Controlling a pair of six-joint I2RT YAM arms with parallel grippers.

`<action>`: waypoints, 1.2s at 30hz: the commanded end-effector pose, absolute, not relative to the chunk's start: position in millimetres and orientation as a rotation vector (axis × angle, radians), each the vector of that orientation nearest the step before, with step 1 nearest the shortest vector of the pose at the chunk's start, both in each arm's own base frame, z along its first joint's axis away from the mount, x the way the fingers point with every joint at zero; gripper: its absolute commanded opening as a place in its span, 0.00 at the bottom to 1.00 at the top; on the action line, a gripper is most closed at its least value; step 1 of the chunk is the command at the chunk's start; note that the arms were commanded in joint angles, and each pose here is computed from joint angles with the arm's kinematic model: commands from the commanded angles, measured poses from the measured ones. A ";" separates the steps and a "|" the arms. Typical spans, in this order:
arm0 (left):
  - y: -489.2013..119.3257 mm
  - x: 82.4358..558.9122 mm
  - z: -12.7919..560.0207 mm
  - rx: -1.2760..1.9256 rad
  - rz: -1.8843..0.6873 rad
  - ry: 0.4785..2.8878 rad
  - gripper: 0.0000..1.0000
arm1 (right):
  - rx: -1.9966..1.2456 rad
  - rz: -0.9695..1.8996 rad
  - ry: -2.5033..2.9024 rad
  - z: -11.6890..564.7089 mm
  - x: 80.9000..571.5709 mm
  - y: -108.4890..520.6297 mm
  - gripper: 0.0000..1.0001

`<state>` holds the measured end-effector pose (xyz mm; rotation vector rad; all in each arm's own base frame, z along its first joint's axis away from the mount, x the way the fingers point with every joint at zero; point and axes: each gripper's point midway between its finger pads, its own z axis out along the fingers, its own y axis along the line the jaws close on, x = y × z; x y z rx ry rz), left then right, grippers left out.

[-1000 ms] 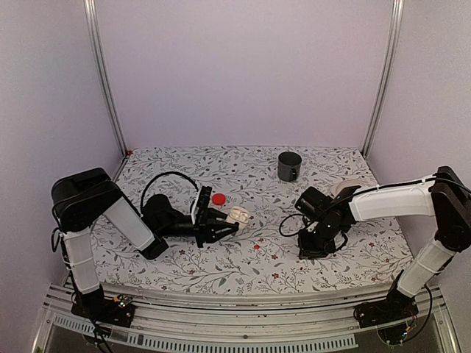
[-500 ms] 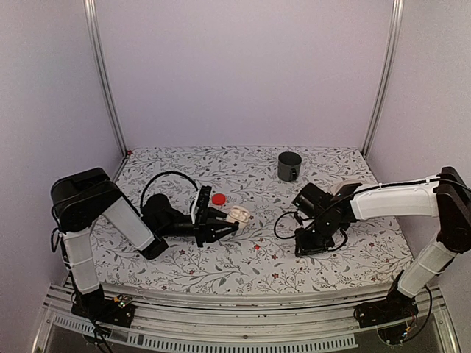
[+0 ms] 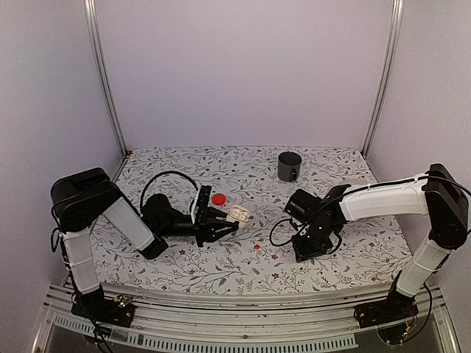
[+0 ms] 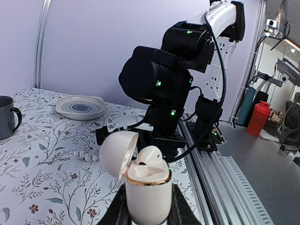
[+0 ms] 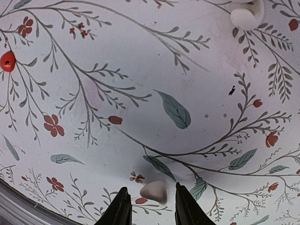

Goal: Insert the wireless bluetooth earbuds into the charging case
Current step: Adjust the left earbud at the center of the board, then pick up the left earbud from the center of the board.

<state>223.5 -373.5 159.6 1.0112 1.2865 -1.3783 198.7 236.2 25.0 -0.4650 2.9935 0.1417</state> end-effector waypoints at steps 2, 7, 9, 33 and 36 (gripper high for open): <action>-356.2 210.6 226.8 0.980 -1.310 0.930 0.00 | -0.510 0.071 2.988 22.1 199.8 237.5 0.34; -356.0 210.9 226.6 0.979 -1.310 0.932 0.00 | -0.536 0.038 2.992 20.6 198.0 239.5 0.34; -356.0 211.0 226.7 0.979 -1.309 0.932 0.00 | -0.533 0.008 2.993 19.5 198.3 237.4 0.34; -356.6 211.0 225.0 0.979 -1.312 0.937 0.00 | -0.564 -0.065 3.022 8.6 193.3 238.6 0.33; -356.6 211.1 224.6 0.979 -1.311 0.937 0.00 | -0.562 -0.073 3.025 7.7 192.4 236.7 0.32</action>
